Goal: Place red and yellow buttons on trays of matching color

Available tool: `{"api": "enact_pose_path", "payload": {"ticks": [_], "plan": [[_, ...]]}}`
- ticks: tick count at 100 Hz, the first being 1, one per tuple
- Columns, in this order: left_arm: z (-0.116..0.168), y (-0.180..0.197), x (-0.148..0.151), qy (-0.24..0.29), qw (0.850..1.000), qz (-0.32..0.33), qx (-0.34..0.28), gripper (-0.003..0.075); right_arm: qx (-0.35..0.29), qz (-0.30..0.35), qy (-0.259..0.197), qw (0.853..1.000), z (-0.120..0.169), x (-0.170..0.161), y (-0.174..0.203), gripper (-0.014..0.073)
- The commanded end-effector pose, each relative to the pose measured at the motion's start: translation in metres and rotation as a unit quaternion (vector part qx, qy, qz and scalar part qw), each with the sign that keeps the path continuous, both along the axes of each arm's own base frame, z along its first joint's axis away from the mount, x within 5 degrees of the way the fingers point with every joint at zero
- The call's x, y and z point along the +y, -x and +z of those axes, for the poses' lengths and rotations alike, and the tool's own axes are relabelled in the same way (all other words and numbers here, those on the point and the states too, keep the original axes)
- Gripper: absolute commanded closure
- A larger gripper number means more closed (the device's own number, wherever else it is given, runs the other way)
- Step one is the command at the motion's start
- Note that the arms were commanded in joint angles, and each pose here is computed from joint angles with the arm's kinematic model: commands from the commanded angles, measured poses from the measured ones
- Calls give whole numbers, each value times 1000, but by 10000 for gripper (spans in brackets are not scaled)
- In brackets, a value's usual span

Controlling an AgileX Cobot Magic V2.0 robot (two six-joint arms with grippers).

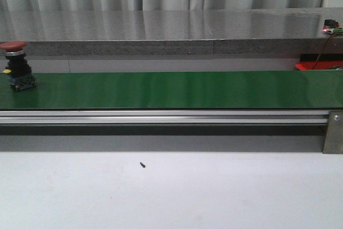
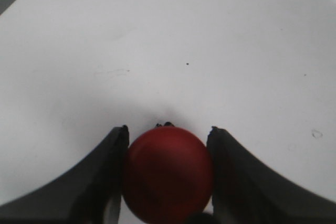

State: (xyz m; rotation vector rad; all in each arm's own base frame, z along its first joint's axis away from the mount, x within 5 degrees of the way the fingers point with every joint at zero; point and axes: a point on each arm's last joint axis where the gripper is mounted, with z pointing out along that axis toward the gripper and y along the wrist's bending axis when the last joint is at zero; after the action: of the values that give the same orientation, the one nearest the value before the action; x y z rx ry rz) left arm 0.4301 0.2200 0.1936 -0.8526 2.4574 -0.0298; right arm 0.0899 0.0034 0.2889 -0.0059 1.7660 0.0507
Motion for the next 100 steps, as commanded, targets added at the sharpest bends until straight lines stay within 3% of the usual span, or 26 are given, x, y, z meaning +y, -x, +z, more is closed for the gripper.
{"api": "enact_pose_path", "payload": {"ticks": [1,25,41,75,100], "plan": [[66,8,-5,-34,998,-11,-60,596,-48,-11,3,999,15,-2,-1,661],[111,31,-21,-35,997,-44,-55,596,-48,-11,3,999,15,-2,-1,661],[125,42,-36,-15,996,-84,-35,596,-48,-11,3,999,15,-2,-1,661],[125,28,-82,-8,988,-154,-21,596,-48,-11,3,999,15,-2,-1,661],[120,22,-95,-4,985,-172,-13,593,-48,-11,3,999,15,-2,-1,661]]}}
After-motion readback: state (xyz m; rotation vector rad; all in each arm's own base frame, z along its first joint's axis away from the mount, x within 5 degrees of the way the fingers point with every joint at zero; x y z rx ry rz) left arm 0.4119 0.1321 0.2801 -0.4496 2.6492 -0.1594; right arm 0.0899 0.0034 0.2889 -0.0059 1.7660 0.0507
